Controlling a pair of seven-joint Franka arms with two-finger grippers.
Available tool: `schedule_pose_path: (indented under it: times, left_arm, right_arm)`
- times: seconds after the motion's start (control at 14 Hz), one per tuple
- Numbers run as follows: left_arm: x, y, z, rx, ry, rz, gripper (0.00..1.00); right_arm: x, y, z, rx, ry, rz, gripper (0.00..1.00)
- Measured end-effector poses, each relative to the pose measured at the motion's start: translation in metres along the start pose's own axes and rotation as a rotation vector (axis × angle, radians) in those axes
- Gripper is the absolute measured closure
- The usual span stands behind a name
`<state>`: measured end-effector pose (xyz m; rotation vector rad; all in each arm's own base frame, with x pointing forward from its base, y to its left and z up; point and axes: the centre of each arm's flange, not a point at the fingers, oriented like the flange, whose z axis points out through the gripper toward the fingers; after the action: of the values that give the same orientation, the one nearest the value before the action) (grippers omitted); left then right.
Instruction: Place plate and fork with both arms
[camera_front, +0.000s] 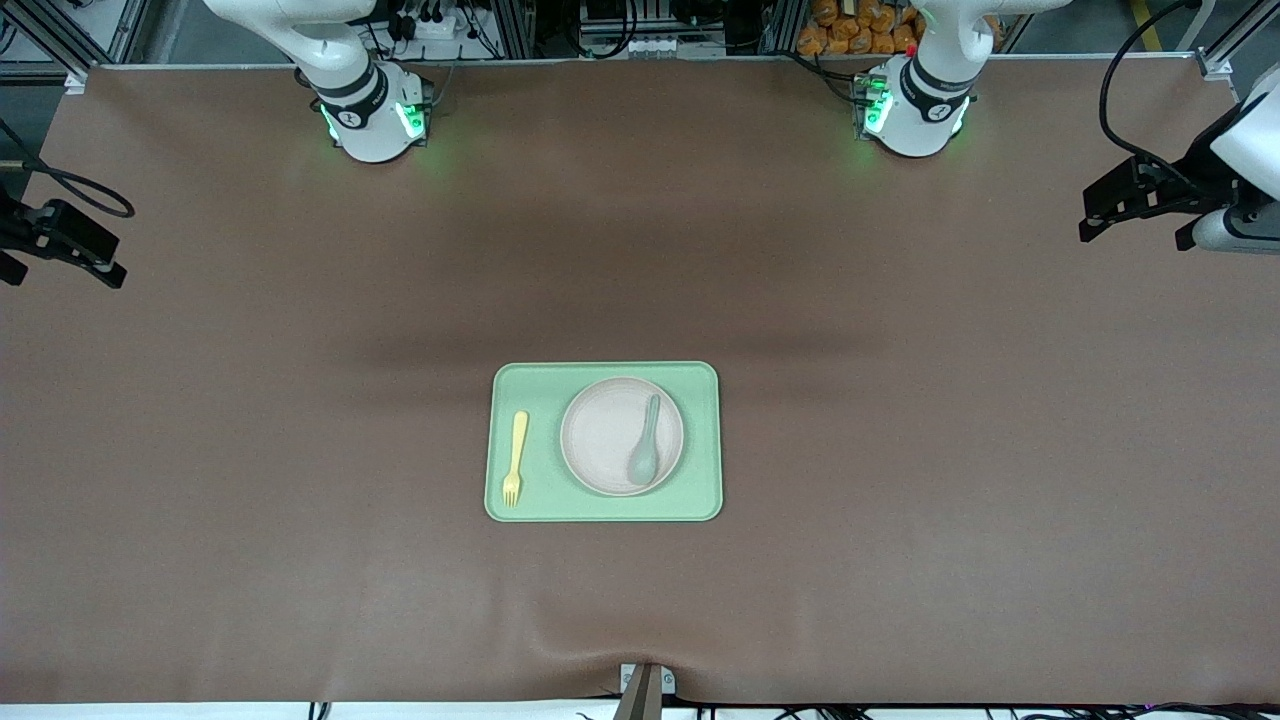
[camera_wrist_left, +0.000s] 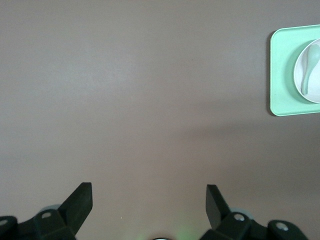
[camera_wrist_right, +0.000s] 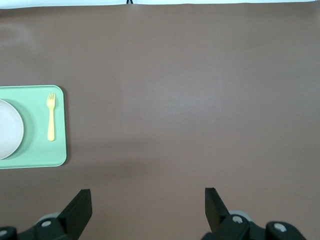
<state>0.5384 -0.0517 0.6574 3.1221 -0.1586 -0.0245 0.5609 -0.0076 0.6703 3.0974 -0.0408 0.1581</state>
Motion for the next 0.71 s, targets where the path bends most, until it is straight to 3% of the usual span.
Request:
schedule_pose_path:
  times: [0.71]
  left_arm:
    - [0.0000, 0.0003, 0.0000, 0.000, 0.000, 0.057, 0.00]
  right_arm:
    - [-0.0015, -0.0063, -0.0024, 0.007, -0.007, 0.027, 0.00]
